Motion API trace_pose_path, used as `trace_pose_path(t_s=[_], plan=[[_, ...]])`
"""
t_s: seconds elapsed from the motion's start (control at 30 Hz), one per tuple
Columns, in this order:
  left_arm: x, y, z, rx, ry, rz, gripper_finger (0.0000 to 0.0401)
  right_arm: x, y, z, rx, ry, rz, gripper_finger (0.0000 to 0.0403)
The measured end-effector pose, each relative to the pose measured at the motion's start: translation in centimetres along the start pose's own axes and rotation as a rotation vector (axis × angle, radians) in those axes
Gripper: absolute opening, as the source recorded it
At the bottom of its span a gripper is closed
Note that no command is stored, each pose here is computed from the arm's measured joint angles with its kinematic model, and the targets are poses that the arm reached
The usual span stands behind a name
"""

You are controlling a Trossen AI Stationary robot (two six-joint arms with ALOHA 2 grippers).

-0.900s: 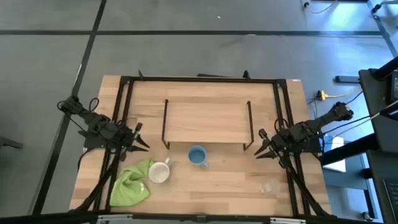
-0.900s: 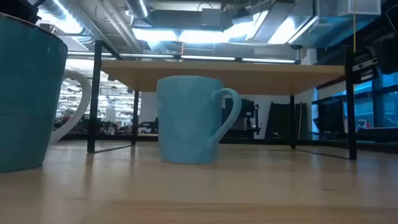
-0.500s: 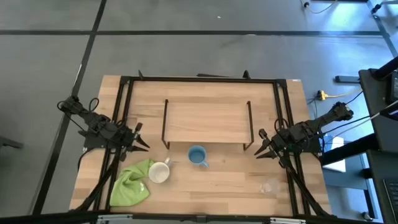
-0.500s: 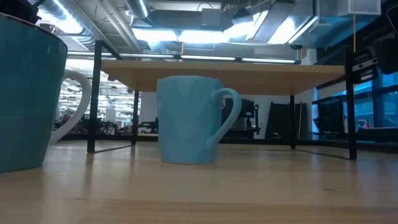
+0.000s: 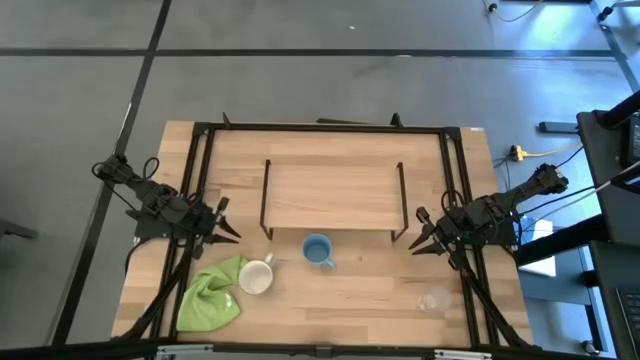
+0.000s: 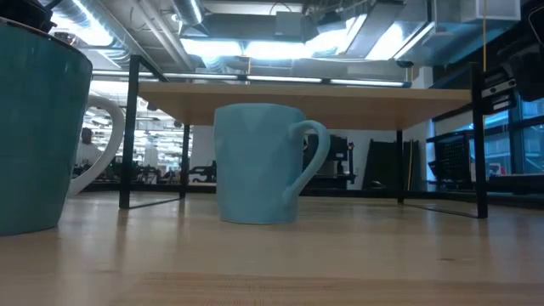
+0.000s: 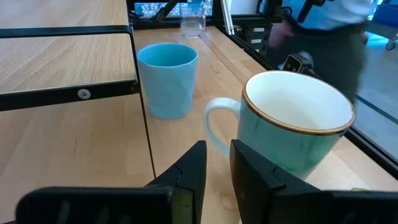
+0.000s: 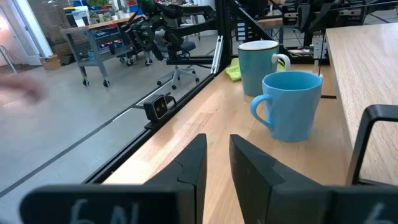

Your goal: Stack small to large cups/mugs on shelf

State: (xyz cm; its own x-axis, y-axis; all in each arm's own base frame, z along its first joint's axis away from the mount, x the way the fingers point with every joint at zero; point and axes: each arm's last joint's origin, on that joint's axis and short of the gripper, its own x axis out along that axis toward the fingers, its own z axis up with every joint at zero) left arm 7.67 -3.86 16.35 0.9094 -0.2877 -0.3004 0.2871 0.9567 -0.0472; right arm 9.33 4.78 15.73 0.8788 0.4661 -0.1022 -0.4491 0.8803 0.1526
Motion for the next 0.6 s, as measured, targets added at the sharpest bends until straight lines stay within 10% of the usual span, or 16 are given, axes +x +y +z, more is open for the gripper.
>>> trace_pose_path(t_s=[0.37,0.6], plan=[[-0.01,0.0,0.01,0.0,0.0,0.0,0.0066,0.0,0.0,0.0,-0.001,0.0,0.0,0.0072],[-0.04,0.28,0.21,0.261,-0.014,0.096,0.0066,0.0,0.0,-0.01,0.0,0.0,0.0,0.0072]])
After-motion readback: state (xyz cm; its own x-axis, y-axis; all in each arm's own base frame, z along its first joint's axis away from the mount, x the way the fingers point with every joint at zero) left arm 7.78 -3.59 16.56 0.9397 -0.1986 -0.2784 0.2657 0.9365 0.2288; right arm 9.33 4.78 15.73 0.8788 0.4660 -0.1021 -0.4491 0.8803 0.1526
